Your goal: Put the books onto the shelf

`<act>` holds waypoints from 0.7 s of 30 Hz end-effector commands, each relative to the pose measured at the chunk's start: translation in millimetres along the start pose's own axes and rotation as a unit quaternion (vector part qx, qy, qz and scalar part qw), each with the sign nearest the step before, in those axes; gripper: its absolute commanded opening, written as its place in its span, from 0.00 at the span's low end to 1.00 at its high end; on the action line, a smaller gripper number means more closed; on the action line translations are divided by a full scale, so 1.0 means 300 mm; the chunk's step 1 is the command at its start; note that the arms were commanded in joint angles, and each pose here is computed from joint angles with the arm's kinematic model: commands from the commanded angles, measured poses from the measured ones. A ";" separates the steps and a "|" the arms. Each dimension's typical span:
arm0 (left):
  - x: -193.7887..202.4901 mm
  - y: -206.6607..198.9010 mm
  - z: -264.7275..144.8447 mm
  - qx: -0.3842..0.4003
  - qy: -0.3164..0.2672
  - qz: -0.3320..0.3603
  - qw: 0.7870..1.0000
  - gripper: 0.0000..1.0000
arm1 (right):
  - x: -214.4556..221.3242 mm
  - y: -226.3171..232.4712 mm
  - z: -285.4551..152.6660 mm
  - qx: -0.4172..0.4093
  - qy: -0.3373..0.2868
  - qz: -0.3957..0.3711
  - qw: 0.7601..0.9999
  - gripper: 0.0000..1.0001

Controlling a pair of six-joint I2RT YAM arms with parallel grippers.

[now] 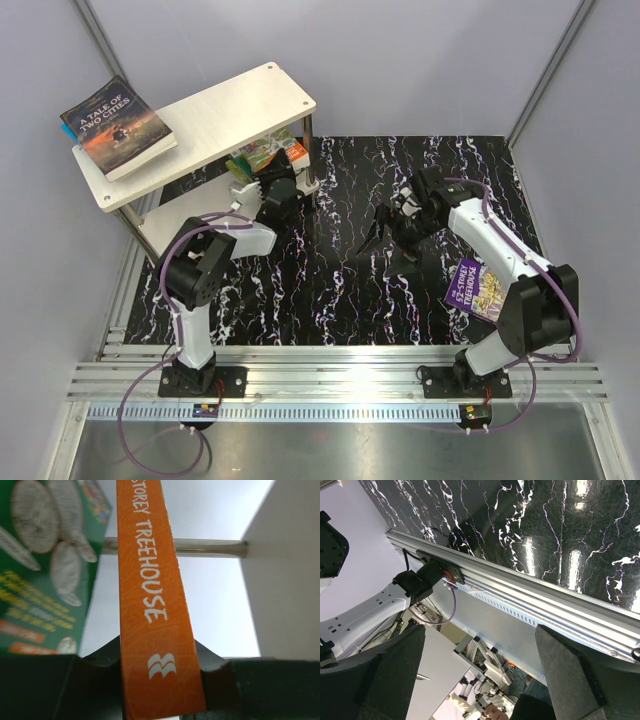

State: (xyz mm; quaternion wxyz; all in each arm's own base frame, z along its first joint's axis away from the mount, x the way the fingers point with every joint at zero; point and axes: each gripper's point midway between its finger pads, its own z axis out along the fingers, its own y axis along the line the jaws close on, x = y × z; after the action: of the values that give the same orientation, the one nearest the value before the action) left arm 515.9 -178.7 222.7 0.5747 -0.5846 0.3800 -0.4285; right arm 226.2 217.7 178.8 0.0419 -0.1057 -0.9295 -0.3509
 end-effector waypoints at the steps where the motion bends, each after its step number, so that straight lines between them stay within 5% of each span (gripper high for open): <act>1: 0.009 -0.096 0.007 0.013 -0.005 -0.074 0.997 0.01 | 0.001 0.022 -0.005 -0.013 -0.001 -0.017 1.000 0.98; 11: 0.057 -0.040 0.019 -0.002 0.025 -0.087 0.996 0.18 | 0.009 0.012 -0.007 -0.014 -0.001 -0.014 1.000 0.98; 21: 0.088 -0.047 0.054 -0.022 0.030 -0.099 0.994 0.21 | 0.014 0.013 -0.012 -0.016 -0.002 -0.014 1.000 0.98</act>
State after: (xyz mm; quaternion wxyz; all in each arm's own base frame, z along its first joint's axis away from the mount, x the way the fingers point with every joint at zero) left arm 529.4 -179.1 192.8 0.5335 -0.6296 0.3837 -0.4145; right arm 223.4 216.7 173.8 0.0483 -0.1083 -0.9300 -0.3480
